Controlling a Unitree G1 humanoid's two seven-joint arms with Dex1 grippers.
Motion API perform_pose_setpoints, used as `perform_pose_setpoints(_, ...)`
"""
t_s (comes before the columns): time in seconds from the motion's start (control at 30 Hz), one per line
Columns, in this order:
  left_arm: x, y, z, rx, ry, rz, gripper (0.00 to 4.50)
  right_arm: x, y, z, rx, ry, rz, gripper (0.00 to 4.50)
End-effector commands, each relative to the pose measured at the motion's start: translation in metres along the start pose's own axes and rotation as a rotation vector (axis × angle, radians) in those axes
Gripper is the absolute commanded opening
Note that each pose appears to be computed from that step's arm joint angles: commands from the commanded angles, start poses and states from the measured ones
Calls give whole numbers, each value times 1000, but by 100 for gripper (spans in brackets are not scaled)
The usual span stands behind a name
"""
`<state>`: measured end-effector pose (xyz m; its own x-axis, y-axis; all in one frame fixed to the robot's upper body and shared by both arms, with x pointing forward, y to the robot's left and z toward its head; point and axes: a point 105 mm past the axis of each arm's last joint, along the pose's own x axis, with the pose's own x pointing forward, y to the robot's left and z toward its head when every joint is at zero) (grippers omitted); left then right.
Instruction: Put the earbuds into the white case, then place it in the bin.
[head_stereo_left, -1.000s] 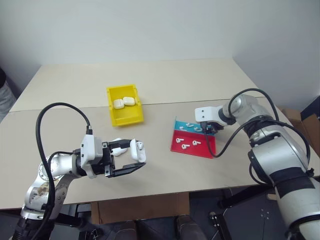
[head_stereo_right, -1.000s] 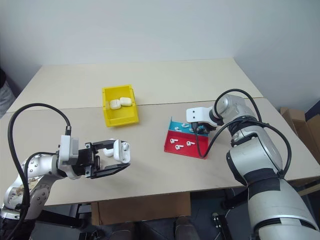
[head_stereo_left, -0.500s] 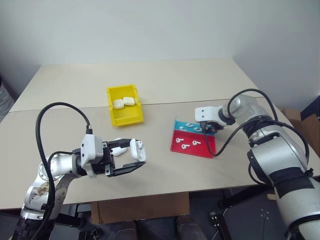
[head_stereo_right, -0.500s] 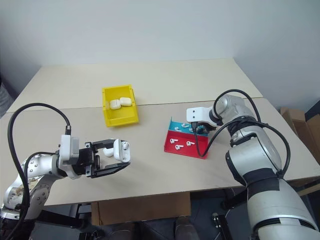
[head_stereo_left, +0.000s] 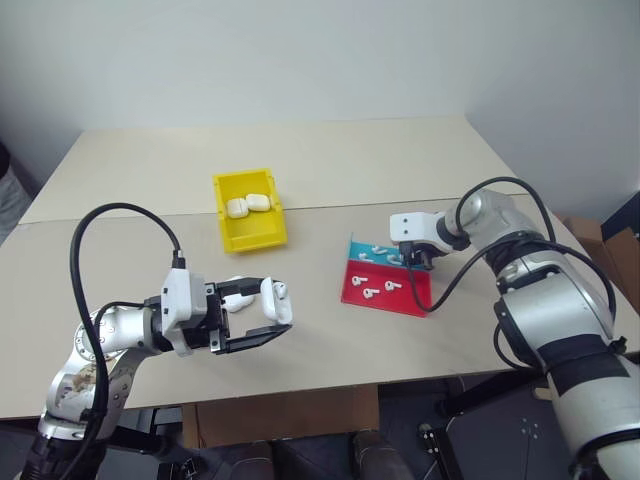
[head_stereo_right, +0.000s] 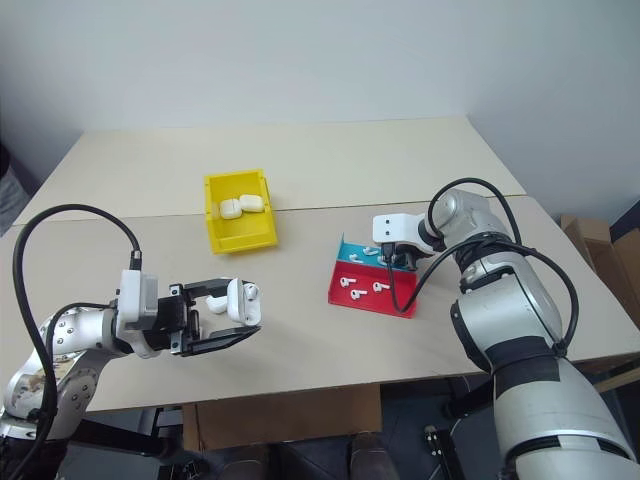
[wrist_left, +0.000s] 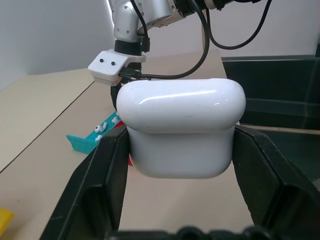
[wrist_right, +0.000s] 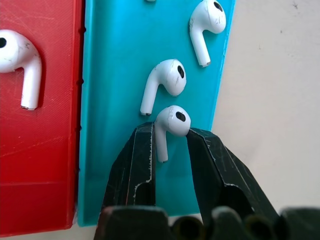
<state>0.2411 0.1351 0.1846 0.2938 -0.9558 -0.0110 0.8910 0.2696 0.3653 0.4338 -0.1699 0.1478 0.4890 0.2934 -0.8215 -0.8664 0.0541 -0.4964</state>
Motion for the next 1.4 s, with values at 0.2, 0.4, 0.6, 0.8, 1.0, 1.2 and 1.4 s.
perform_pose_setpoints(0.2,2,-1,9,37,-17,-10,279,-9,-10,3,14,-26,-44,117)
perform_pose_setpoints(0.4,2,4,14,28,-43,11,279,-36,-29,11,71,-150,-128,117)
perform_pose_setpoints(0.6,5,10,20,27,-74,15,279,-78,-53,28,133,-394,-268,117)
perform_pose_setpoints(0.8,11,20,34,18,-139,8,279,-158,-49,59,171,-880,-387,117)
perform_pose_setpoints(1.0,22,28,53,-10,-235,-66,279,-212,-1,89,154,-1233,-363,117)
perform_pose_setpoints(1.2,41,33,62,-2,-290,-129,279,-234,34,116,149,-1484,-293,117)
perform_pose_setpoints(1.4,49,32,71,-15,-331,-178,279,-231,62,140,181,-1700,-173,117)
